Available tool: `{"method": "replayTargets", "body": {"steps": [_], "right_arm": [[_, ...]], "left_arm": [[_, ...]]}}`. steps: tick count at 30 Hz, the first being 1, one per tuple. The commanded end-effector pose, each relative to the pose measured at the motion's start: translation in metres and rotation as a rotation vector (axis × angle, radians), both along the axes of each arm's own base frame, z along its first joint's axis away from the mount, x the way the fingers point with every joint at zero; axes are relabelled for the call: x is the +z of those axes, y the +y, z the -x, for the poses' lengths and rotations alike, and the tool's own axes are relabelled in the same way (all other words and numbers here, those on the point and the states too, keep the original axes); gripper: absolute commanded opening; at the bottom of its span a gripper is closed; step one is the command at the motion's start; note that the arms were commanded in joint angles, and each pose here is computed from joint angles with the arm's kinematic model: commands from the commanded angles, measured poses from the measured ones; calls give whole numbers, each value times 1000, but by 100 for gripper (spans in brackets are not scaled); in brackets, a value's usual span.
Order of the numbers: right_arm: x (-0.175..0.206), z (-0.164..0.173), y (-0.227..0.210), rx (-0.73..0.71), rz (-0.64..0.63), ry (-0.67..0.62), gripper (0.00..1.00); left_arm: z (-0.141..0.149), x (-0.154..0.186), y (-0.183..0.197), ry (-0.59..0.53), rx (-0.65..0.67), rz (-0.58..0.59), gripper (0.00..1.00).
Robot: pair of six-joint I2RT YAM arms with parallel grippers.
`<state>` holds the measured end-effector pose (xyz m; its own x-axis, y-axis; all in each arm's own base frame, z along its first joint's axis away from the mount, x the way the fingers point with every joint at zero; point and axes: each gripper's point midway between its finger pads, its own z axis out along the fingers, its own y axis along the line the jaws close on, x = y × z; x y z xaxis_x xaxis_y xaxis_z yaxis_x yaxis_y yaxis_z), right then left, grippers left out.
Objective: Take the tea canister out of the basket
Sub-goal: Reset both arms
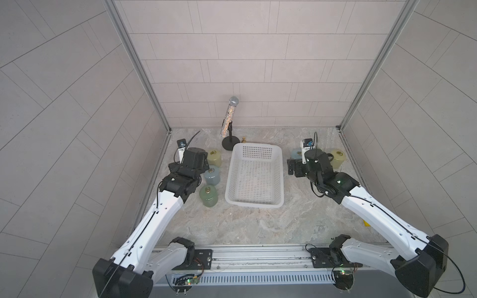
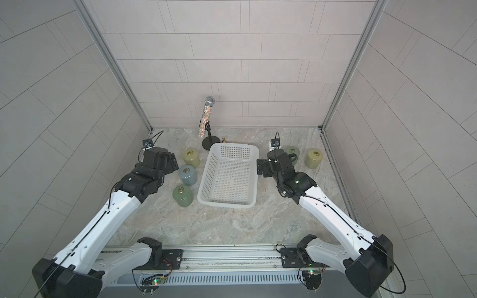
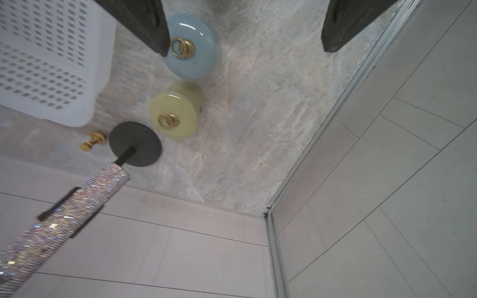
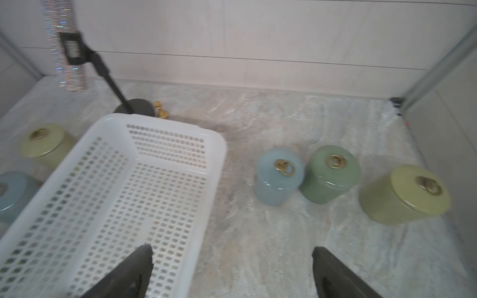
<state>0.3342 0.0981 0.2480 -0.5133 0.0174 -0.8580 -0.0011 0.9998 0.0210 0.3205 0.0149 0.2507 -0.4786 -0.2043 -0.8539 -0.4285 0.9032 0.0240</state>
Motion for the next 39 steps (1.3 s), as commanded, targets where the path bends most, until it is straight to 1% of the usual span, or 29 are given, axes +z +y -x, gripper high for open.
{"method": "replayTargets", "body": {"steps": [1, 5, 7, 10, 13, 16, 19, 20, 22, 27, 30, 33, 36, 39], "right_arm": [[4, -5, -47, -146, 100, -85, 100], [-14, -13, -100, -302, 172, -109, 100], [-20, -15, -123, -387, 180, -130, 100], [-39, -21, -150, -463, 181, -126, 100], [-60, -28, -166, -499, 207, -117, 100], [-84, -35, -173, -507, 227, -113, 100], [-93, -43, -174, -476, 221, -175, 100], [-94, -45, -174, -470, 225, -198, 100], [-95, -54, -171, -433, 202, -180, 100], [-99, -67, -161, -349, 194, -151, 100], [-103, -62, -161, -362, 164, -132, 100], [-121, -54, -162, -366, 142, -107, 100], [-126, -51, -155, -333, 116, -179, 100], [-134, -51, -149, -294, 111, -154, 100]], "left_arm": [[-12, -13, 19, -21, 20, -51, 100], [-18, -40, 45, -12, 97, -129, 100], [-21, -54, 55, -16, 133, -136, 100], [-28, -72, 64, -49, 155, -146, 100], [-38, -87, 67, -68, 153, -162, 100], [-47, -104, 68, -105, 147, -147, 100], [-52, -117, 69, -123, 131, -145, 100], [-54, -122, 66, -112, 101, -132, 100], [-52, -132, 63, -92, 81, -122, 100], [-52, -145, 59, -136, 53, -105, 100], [-58, -147, 51, -124, -7, -99, 100], [-60, -150, 43, -133, -61, -93, 100], [-61, -153, 41, -137, -77, -92, 100], [-63, -162, 35, -138, -110, -88, 100]]}}
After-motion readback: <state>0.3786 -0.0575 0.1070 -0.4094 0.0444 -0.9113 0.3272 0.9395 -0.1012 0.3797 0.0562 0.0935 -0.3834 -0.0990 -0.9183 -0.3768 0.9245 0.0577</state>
